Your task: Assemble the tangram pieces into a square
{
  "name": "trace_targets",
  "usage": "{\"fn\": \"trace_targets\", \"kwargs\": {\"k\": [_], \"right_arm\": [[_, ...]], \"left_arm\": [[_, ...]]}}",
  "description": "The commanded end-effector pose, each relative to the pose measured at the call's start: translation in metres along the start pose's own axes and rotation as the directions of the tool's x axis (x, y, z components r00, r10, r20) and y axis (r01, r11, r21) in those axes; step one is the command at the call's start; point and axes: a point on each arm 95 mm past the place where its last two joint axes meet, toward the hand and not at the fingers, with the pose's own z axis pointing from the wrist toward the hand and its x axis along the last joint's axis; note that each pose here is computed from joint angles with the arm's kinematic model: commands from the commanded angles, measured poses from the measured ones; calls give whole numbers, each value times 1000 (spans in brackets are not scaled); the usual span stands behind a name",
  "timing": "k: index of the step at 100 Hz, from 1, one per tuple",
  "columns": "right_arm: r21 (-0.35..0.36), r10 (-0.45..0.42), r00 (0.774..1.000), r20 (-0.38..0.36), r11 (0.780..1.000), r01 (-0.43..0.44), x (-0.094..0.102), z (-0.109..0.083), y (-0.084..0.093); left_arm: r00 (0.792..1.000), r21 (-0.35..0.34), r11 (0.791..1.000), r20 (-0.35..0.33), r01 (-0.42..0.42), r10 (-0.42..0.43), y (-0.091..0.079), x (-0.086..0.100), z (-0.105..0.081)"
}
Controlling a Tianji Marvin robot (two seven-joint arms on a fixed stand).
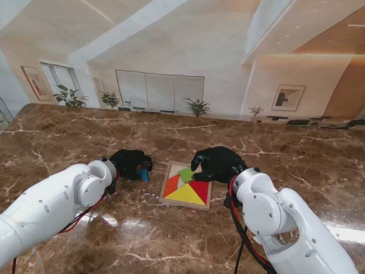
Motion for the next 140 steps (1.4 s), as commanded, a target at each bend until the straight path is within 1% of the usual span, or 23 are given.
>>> {"fn": "trace_targets", "kwargs": {"k": [1,39,81,115,127,140], "right_arm": [[23,11,1000,11,1000,-11,-3,-1,-6],[21,18,1000,13,1000,-19,-4,-1,-6],[23,24,1000,16,999,-24,-6,-2,-6],[26,24,1000,20,999,-24,-6,-2,-6],[26,25,999,22,999,-25,-7,-2,-6],[29,25,999,22,999,-25,-7,-2,-6]], "left_arm": [[1000,-20,1000,1,0,0,3,2,1],[1000,-25,999,0,-22,22,8,3,1],[999,-1,999,6,-42,42,14,5,-1],[1000,14,999,9,-29,29,18,6,-2],[1000,21,999,10,-25,25,17,6,-3],[1000,33,999,26,-15,14,15,7,-5]]}}
